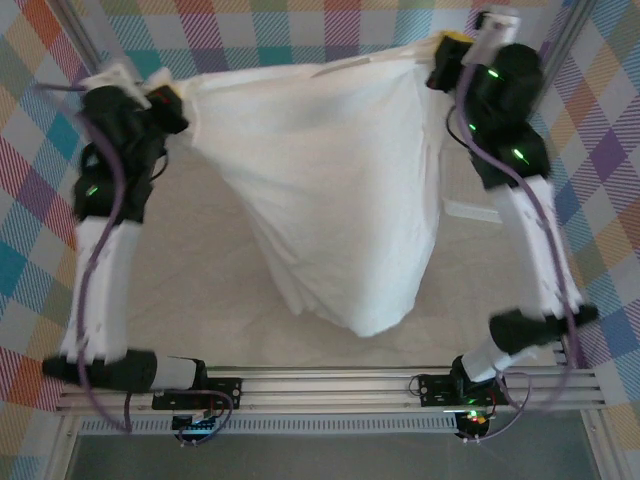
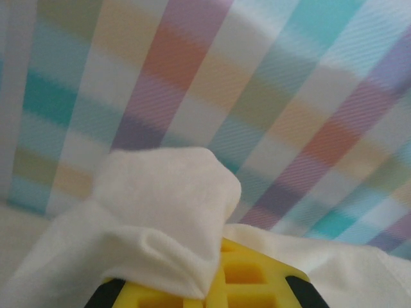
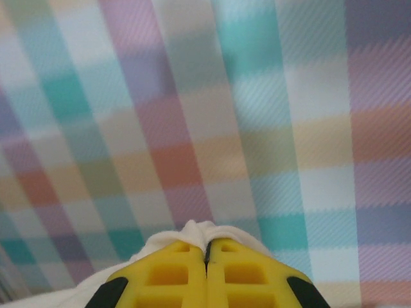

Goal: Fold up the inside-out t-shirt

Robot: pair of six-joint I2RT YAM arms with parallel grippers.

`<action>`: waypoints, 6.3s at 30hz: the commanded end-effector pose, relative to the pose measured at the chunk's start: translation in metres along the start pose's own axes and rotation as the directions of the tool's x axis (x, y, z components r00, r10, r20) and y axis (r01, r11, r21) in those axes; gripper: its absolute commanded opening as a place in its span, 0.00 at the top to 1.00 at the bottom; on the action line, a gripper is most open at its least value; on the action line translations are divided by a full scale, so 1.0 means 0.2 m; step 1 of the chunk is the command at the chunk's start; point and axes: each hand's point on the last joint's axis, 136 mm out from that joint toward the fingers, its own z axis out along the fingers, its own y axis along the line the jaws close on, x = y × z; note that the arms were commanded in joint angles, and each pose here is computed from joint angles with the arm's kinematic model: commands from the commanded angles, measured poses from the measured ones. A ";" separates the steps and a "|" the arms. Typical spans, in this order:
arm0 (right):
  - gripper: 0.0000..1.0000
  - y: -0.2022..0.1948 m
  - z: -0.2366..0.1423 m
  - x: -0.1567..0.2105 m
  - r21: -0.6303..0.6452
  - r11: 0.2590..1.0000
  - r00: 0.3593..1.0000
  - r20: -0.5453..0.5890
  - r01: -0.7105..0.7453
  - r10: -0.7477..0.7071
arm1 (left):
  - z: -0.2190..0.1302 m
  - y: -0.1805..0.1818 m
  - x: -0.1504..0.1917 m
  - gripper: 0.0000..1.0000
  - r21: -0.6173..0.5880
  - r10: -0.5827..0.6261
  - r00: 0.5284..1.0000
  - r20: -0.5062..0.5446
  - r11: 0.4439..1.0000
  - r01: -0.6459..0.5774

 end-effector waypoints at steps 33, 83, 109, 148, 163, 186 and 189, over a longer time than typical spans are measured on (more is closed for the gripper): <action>0.36 -0.03 -0.82 2.06 0.215 0.914 0.310 -0.893 -0.345 0.327 | -0.70 -0.11 2.49 0.42 0.294 0.351 0.293 -0.889 0.930 -0.223; 0.18 0.59 -0.90 2.50 -0.800 0.392 0.492 -0.142 0.455 -0.859 | -0.61 -0.07 1.62 1.00 0.091 0.030 0.631 -0.775 0.994 0.065; 1.00 0.46 -0.87 2.24 -0.727 0.616 0.659 -0.306 0.305 -0.687 | -0.62 0.45 1.72 0.96 -0.067 -0.100 0.669 -0.736 0.995 0.076; 0.65 -0.16 -0.40 2.04 -0.401 0.764 0.556 -0.526 0.505 -0.643 | -0.44 -0.42 1.79 1.00 0.412 0.291 0.644 -0.708 0.910 0.042; 0.87 0.94 -0.92 1.81 -0.764 0.639 0.917 -0.189 0.086 -0.350 | -0.34 -0.72 1.56 1.00 0.470 0.234 0.734 -0.637 0.873 0.129; 1.00 0.40 -0.20 2.40 -0.701 0.638 0.584 -0.386 0.317 -0.714 | -0.52 -1.13 1.09 1.00 0.577 0.159 0.790 -0.592 0.768 0.277; 1.00 0.47 -0.20 2.42 -0.691 0.723 0.612 -0.564 0.019 -0.555 | -0.52 -1.25 1.03 1.00 0.606 0.143 0.788 -0.599 0.724 0.330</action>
